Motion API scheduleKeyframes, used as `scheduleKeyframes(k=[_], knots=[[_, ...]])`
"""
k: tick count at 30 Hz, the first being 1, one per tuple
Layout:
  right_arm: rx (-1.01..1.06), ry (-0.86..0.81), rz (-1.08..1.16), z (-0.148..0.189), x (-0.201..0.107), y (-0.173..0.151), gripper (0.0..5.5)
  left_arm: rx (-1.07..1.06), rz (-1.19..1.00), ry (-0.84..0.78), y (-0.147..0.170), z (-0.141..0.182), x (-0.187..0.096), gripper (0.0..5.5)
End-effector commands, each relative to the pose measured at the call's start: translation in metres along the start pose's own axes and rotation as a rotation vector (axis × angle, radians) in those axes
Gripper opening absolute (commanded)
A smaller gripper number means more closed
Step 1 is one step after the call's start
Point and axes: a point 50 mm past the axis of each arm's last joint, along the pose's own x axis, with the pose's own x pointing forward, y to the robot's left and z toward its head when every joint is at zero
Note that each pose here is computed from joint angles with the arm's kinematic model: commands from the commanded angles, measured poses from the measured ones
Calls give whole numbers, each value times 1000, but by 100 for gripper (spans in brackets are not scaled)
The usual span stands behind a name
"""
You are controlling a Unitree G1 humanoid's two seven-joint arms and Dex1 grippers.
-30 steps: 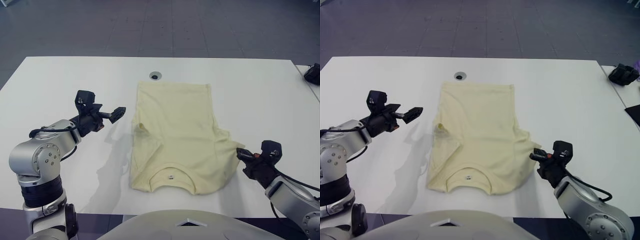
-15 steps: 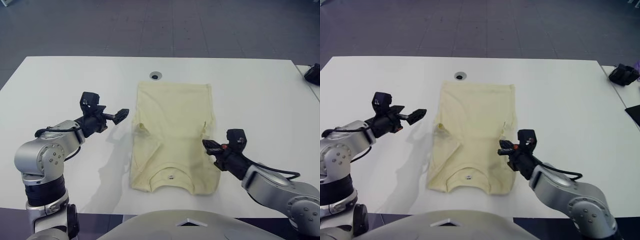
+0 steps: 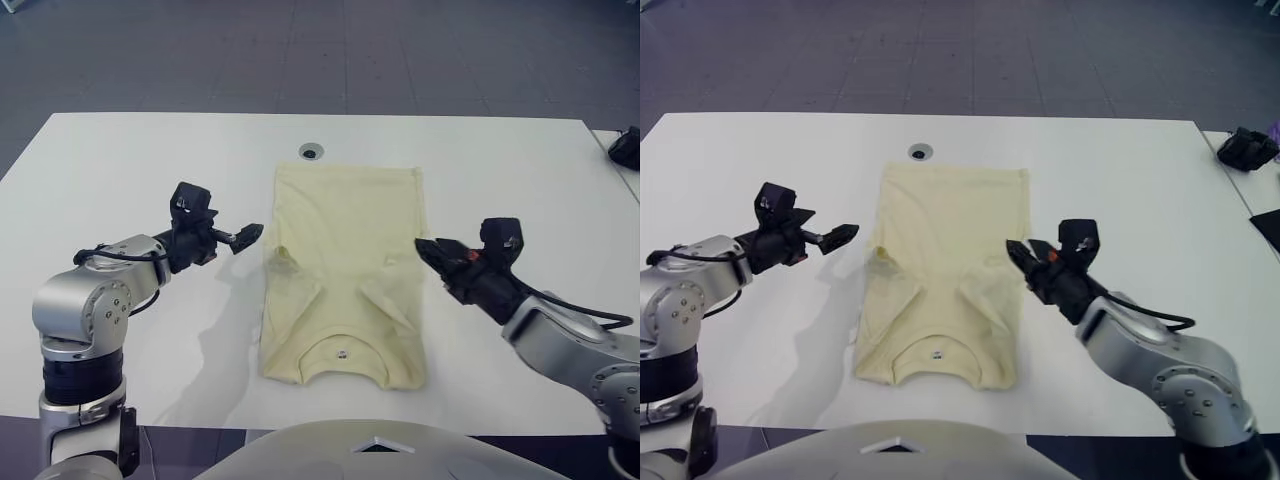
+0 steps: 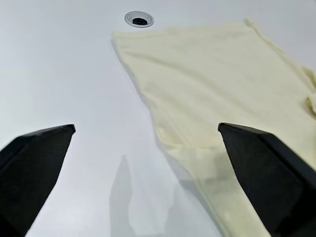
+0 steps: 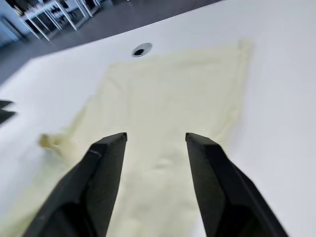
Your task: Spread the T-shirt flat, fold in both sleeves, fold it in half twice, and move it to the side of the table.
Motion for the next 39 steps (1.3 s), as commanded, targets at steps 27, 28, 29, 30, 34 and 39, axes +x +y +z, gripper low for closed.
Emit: scheduleKeyframes(k=[27,28,29,30,34,39], knots=[[-556,225,194,-48,-16,-7,537,266,-133,118,-14,-22,52,540],[-558,235,223,-50,-17,-3,537,265,-133,118,-14,-22,52,540],[-559,240,248,-51,-18,0,537,263,-132,117,-14,-22,52,540],[-558,241,269,-52,-18,3,537,263,-132,117,-15,-22,52,540],[-548,244,326,-54,-17,11,537,263,-133,117,-15,-21,52,540],[-547,243,374,-57,-14,18,537,266,-132,119,-15,-21,50,540]])
